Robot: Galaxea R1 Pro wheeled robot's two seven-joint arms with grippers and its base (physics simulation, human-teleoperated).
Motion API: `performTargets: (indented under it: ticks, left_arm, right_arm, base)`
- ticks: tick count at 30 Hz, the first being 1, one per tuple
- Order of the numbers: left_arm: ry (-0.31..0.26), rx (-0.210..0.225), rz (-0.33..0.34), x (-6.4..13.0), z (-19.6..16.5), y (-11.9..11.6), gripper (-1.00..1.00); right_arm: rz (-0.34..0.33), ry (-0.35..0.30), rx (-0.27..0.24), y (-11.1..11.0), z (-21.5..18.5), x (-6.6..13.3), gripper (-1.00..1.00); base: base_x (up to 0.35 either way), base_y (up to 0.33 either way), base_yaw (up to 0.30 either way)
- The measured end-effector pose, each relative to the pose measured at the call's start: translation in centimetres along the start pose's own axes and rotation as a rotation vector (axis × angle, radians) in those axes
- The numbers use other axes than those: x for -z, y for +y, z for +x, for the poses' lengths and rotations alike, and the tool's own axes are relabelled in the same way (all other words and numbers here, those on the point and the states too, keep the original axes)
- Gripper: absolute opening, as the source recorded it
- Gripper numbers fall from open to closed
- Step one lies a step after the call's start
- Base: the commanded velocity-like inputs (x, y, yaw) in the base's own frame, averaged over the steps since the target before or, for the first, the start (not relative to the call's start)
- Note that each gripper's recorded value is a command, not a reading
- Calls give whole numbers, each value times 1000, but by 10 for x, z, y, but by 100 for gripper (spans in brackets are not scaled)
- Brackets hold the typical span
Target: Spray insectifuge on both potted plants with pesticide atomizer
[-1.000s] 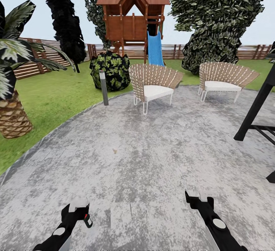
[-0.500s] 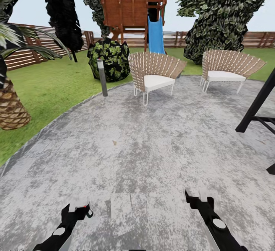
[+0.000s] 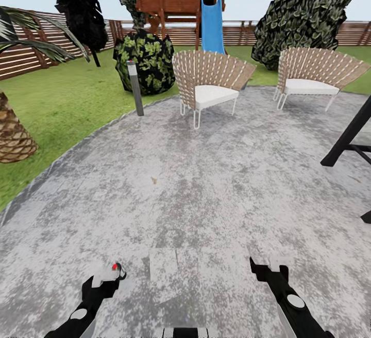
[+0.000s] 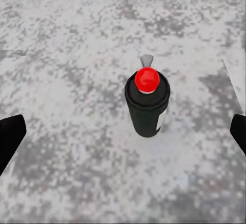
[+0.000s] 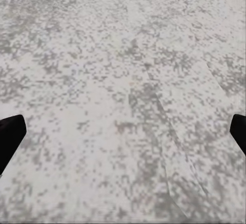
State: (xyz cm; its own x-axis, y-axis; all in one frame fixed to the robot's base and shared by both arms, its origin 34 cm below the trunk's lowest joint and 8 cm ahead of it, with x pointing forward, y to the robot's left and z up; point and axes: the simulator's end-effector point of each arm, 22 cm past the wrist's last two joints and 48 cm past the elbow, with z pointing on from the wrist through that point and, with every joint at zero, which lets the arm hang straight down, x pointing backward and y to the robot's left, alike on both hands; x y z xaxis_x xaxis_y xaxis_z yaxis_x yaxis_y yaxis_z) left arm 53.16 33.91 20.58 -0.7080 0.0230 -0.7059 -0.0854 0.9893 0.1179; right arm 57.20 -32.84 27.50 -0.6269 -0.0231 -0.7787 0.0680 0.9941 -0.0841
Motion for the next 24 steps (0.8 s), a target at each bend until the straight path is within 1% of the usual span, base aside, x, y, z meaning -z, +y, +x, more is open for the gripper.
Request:
performTargets:
  ticks: [7,24]
  left_arm:
    - [3,-7,1,2,25,0,100]
    - [86,-20,6,-3,73,-3,100]
  right_arm:
    - [-2,39,5,1,22,-5,100]
    - [-5,127,16,4,71,-13,100]
  base:
    - [0,0,0]
    - [0,0,0]
